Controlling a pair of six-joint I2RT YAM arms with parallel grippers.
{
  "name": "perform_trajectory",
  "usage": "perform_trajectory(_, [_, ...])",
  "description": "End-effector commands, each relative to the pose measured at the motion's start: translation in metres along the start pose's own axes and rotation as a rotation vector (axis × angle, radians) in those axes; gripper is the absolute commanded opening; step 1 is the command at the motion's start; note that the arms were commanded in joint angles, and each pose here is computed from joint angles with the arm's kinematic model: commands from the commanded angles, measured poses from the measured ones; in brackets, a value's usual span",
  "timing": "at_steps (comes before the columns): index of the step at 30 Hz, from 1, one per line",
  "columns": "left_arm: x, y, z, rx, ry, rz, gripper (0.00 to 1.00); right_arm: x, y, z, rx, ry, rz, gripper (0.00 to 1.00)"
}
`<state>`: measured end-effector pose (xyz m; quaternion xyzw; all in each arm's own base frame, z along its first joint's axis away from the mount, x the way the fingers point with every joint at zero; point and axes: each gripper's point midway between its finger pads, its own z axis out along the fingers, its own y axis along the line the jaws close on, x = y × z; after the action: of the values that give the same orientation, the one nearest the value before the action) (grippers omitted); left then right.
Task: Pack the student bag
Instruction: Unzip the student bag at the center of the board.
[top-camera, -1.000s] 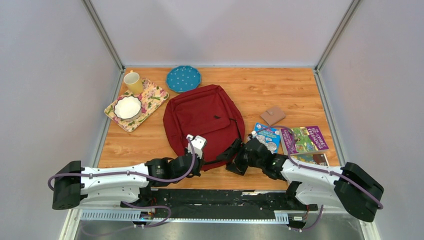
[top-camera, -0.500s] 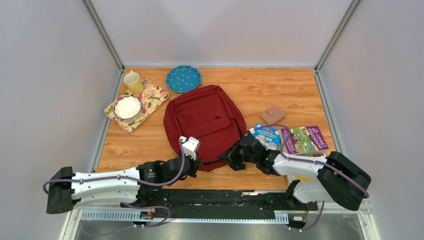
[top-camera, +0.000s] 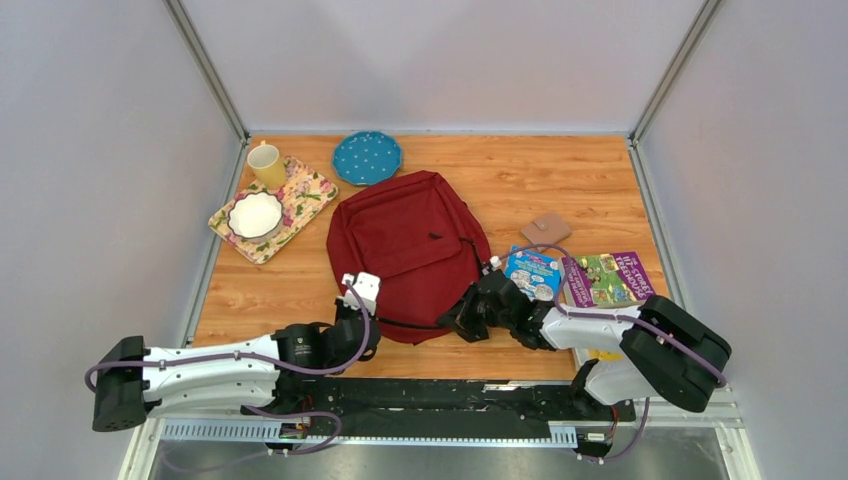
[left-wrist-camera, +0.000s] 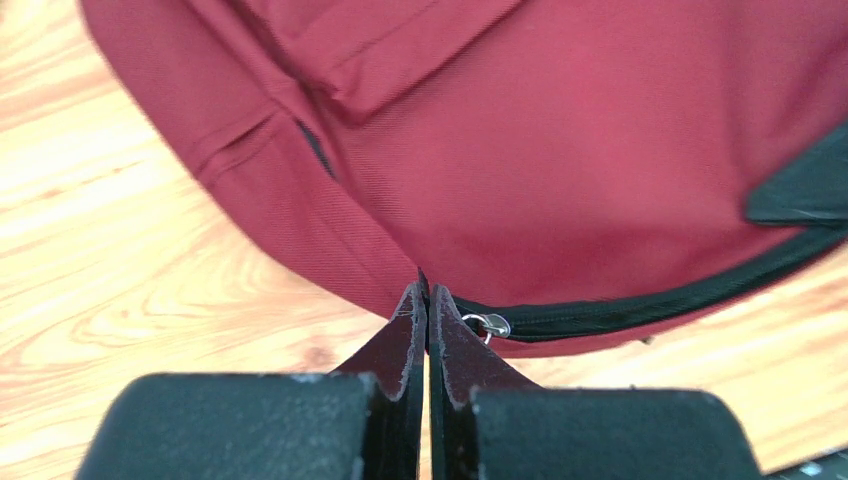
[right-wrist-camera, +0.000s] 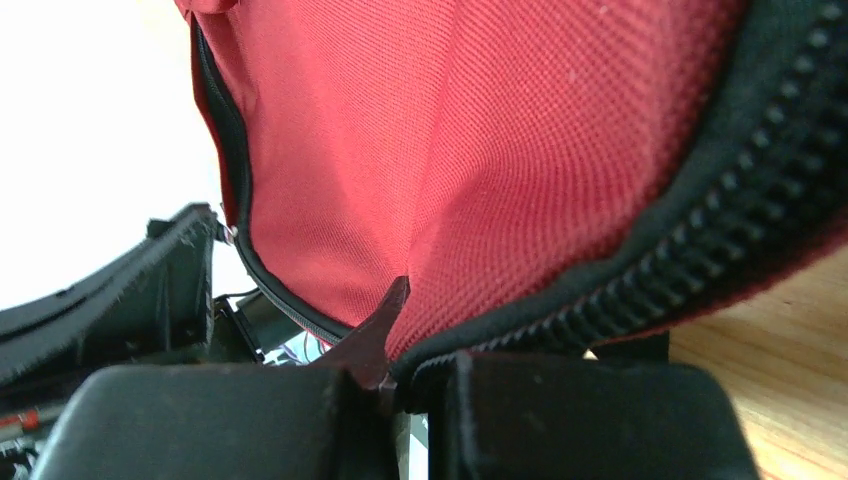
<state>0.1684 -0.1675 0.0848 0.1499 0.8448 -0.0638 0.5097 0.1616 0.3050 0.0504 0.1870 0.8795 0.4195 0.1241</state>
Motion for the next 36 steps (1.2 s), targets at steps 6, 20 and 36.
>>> perform_trajectory(6, [-0.016,0.065,0.011,-0.220,0.001,-0.022,0.00,0.015,-0.011,-0.007,-0.032,0.038,-0.160,0.00])
perform_trajectory(20, [0.001,0.081,0.032,-0.232,0.115,-0.089,0.00,0.029,-0.002,-0.015,-0.056,0.026,-0.276,0.00])
perform_trajectory(36, [0.024,0.073,0.042,-0.110,0.231,-0.187,0.08,0.027,0.013,-0.014,-0.081,0.004,-0.307,0.00])
